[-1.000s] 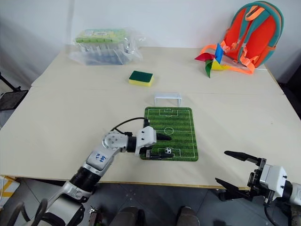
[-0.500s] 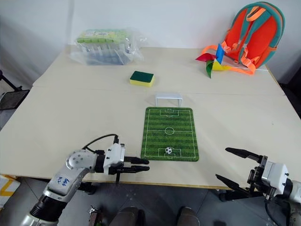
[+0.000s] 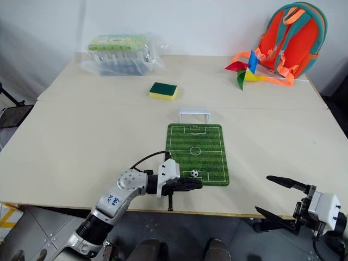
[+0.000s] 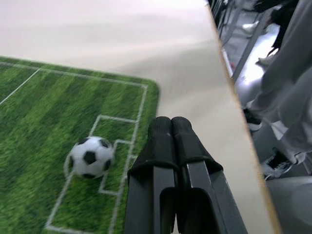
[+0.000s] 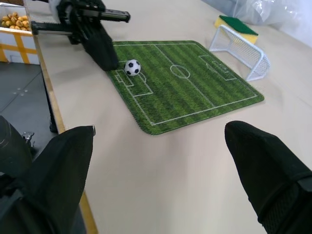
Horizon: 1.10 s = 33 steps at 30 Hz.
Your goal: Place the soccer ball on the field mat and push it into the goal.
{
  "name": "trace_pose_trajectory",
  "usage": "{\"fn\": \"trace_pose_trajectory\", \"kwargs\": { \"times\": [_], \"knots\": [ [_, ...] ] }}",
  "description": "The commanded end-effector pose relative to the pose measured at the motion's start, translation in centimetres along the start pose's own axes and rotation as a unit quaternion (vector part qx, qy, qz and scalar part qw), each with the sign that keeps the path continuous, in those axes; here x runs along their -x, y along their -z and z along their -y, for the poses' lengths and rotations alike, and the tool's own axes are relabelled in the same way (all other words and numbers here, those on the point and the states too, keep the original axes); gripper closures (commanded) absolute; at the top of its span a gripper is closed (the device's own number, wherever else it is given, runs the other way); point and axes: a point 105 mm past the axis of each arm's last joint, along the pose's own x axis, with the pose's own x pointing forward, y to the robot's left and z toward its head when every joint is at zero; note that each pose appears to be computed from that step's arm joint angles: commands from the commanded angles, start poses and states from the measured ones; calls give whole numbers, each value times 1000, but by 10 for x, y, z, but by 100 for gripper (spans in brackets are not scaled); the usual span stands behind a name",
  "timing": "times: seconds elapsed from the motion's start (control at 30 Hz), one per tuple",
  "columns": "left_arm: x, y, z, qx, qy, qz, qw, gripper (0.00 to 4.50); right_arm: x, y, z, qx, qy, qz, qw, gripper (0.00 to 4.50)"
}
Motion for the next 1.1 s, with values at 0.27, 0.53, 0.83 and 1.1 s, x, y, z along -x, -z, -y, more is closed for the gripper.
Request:
{"fn": "trace_pose_trajectory", "kwargs": {
  "times": [0.27,0.53,0.83,1.1],
  "knots": [
    [-10,-9,-54,-39,-75,9,996,445,-7,-9,-3,19,29,16,999,0],
    [31,-54,-105,-120,-182,106,970,445,-17,-13,29,17,173,64,983,0],
    [132,-29,-79,-67,-219,94,969,445,-18,-11,43,12,232,83,969,0],
    [231,-12,-63,-75,-347,10,935,445,-24,-7,52,9,226,98,969,0]
  ]
}}
